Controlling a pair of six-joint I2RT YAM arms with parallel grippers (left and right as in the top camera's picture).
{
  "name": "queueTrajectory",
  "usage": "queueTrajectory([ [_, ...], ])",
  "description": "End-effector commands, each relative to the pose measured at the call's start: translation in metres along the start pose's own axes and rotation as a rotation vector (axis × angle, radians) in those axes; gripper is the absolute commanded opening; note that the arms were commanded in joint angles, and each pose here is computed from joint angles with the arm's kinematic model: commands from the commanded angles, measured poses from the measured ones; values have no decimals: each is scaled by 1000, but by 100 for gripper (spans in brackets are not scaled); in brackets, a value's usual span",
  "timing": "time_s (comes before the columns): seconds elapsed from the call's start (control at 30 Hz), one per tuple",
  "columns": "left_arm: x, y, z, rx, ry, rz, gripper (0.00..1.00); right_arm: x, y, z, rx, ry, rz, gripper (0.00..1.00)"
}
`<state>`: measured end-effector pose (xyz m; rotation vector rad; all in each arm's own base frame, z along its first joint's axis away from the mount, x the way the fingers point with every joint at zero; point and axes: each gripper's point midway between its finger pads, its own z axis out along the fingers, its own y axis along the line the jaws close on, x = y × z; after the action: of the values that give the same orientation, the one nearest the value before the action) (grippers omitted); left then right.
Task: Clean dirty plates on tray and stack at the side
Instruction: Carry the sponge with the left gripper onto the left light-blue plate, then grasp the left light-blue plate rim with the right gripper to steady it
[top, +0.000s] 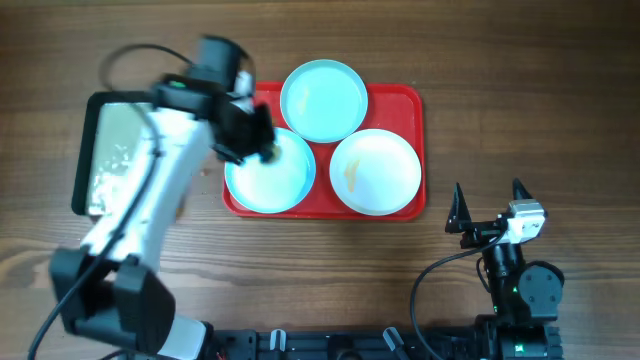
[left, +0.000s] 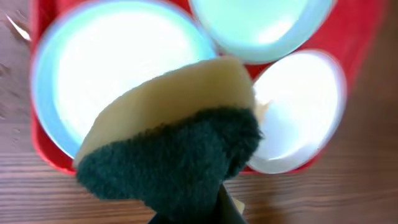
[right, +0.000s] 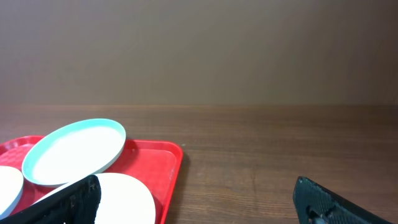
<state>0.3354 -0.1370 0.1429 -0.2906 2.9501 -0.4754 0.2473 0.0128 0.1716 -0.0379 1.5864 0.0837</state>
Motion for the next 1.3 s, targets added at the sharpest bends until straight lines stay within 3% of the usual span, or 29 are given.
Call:
queueTrajectory([
  [0.0, 8, 13, 44, -114, -11, 3, 4, -2, -1, 0, 7, -9, -1, 100],
  [0.2, 10, 32, 97, -158, 2, 4, 5, -2, -1, 0, 7, -9, -1, 100],
  [0.37, 12, 38, 116, -176, 32, 0, 22, -2, -1, 0, 7, -9, -1, 100],
  [0.43, 12, 38, 116, -177, 32, 0, 33, -2, -4, 0, 23, -10, -17, 100],
  [0.47, 12, 38, 116, -176, 33, 1, 64, -2, -4, 0, 25, -10, -27, 100],
  [0.7, -2, 45, 82, -171, 3, -45, 53, -32, 47, -9, -287, -94, 257, 100],
  [0.8, -11, 47, 53, -160, -33, -75, 50, -82, 72, -30, -457, -288, 174, 100],
  [0.87, -18, 51, 28, -142, -81, -99, 51, -111, 75, -41, -476, -359, 151, 100],
  [1.0, -26, 60, -8, -100, -163, -146, 63, -140, 79, -29, -461, -153, 108, 100],
  [1.13, -27, 64, -11, -99, -168, -159, 88, -153, 76, 12, -434, 220, 101, 100],
  [1.17, -27, 64, -10, -100, -166, -159, 89, -155, 78, 20, -447, 290, 127, 100],
  [1.23, -26, 64, -10, -102, -160, -160, 84, -163, 96, 33, -564, 412, 205, 100],
  [1.27, -25, 65, -10, -104, -157, -161, 84, -185, 135, 31, -875, 487, 344, 100],
])
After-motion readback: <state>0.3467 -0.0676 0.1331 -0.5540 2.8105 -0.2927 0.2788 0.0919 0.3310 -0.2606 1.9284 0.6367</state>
